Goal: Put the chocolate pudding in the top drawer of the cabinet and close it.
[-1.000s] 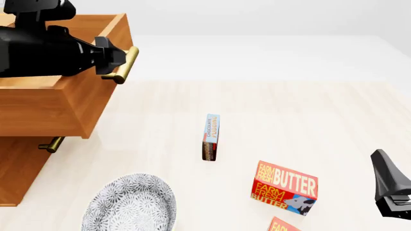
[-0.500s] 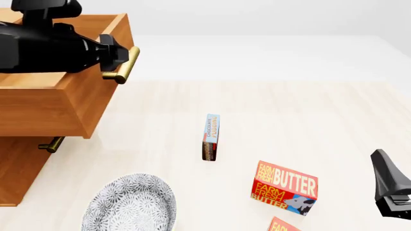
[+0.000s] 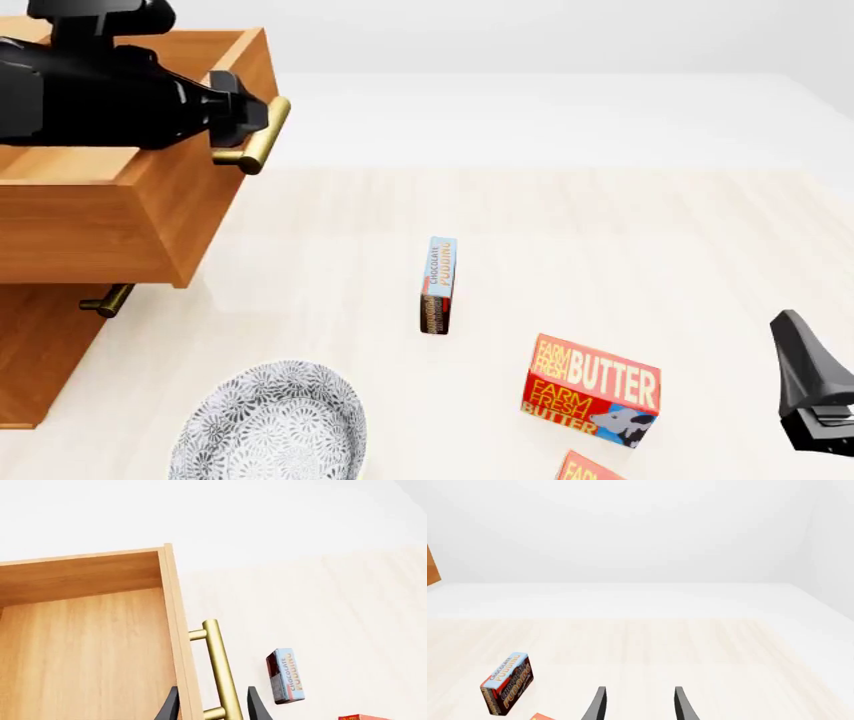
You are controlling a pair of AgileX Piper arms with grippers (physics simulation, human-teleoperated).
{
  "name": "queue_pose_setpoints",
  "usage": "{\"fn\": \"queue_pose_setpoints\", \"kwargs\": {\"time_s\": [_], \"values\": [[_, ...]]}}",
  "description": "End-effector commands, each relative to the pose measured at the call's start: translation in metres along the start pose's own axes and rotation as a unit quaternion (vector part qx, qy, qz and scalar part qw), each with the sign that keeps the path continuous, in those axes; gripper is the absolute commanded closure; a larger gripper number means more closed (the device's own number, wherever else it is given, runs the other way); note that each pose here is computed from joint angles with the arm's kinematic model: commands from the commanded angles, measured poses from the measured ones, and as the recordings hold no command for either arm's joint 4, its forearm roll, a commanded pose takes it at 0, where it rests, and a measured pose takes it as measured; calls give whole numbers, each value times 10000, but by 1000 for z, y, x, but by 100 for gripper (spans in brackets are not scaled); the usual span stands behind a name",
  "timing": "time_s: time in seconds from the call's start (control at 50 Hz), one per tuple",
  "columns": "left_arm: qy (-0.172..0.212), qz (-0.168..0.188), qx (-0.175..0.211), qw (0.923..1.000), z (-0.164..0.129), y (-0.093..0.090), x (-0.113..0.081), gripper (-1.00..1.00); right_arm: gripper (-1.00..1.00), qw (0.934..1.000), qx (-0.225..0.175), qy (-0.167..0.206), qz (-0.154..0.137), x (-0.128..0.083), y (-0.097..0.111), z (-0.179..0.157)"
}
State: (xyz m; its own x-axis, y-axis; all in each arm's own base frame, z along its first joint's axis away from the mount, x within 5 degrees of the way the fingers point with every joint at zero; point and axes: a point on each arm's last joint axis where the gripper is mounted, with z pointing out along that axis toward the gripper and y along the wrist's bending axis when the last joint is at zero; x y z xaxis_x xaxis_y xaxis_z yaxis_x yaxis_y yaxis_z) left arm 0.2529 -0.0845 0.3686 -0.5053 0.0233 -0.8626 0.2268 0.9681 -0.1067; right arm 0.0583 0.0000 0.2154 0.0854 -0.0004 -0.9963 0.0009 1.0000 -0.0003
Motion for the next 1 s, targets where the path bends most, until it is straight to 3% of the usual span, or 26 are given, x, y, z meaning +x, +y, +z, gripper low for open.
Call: {"fn": "queue_pose_setpoints", "kwargs": {"time_s": [0.02,0.42,0.62,1.0], "values": [[-451,483,710,9953,-26,-32,-17,-100,-100,10000,0,0,1,0,0,0],[-761,587,879,9915,-36,-39,-23,-100,-100,10000,0,0,0,0,0,0],[-1064,680,943,9875,-56,-40,-32,-100,-100,10000,0,1,-3,0,0,0],[-1294,823,993,9832,-77,-40,-41,-100,-100,10000,0,0,0,0,0,0]]}}
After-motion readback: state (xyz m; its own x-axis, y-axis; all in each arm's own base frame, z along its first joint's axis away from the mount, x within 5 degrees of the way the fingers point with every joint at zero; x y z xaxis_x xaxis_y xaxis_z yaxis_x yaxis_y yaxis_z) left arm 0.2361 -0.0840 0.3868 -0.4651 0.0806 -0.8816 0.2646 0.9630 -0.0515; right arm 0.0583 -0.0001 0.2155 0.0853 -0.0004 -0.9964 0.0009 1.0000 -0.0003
